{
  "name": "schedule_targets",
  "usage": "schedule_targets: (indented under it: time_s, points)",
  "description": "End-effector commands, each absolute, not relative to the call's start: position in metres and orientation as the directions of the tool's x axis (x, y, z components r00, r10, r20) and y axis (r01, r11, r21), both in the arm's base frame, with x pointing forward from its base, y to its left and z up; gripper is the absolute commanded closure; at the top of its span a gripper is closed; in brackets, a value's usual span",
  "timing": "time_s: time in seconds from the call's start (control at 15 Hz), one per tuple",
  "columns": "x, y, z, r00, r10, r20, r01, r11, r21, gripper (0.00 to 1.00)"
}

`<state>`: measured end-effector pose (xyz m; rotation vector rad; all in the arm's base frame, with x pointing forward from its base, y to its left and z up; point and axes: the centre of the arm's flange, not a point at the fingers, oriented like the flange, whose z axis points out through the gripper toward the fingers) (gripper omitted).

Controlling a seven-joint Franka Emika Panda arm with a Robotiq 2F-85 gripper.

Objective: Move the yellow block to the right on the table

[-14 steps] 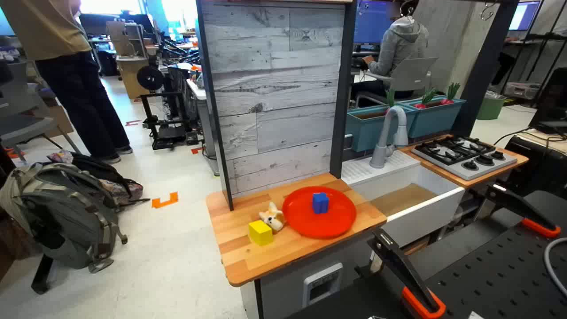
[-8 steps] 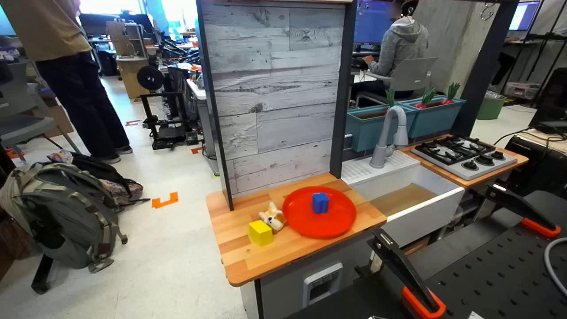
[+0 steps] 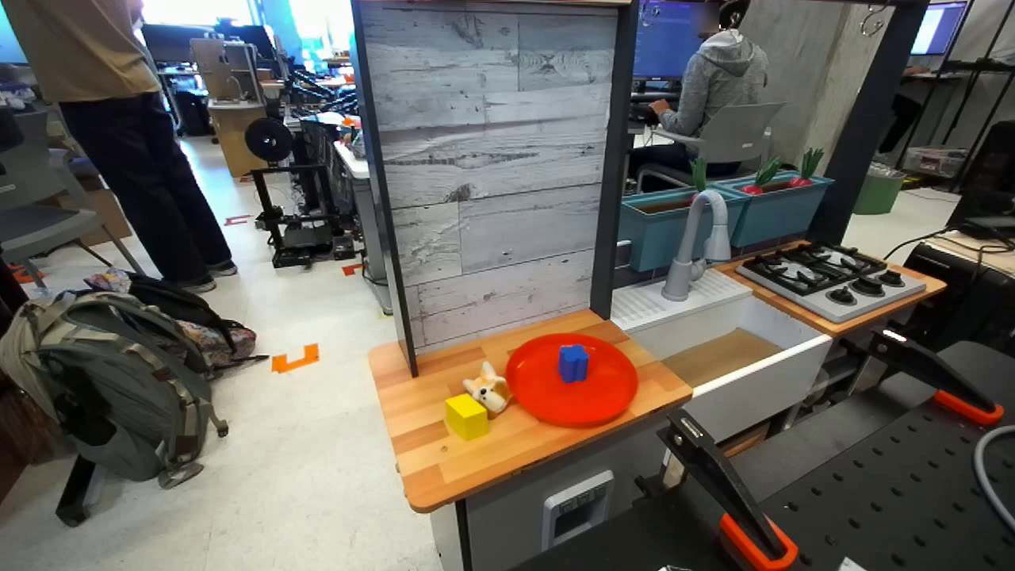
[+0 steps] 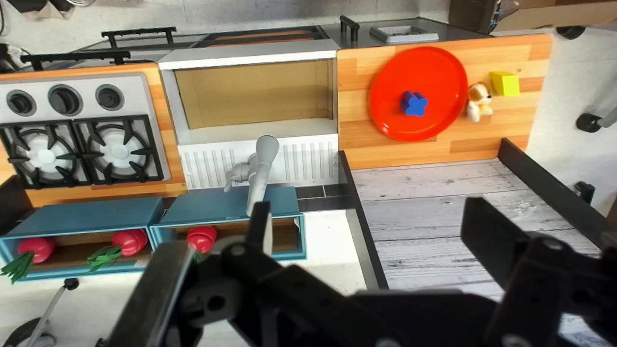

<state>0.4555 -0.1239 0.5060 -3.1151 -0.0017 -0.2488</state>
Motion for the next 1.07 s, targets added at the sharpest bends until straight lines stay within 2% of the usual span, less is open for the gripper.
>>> schedule_targets:
  time_s: [0.0, 0.4, 1.0]
  points:
    - [0.456, -0.124, 0.506, 0.987, 0.0, 0.159, 0.002, -1.0, -0.016, 0.0]
    - [0.461, -0.123, 0.498, 0.988, -0.003, 0.153, -0.002, -1.0, -0.007, 0.0]
    - [0.526, -0.033, 0.368, 0.982, 0.123, 0.14, 0.123, -0.992, 0.011, 0.0]
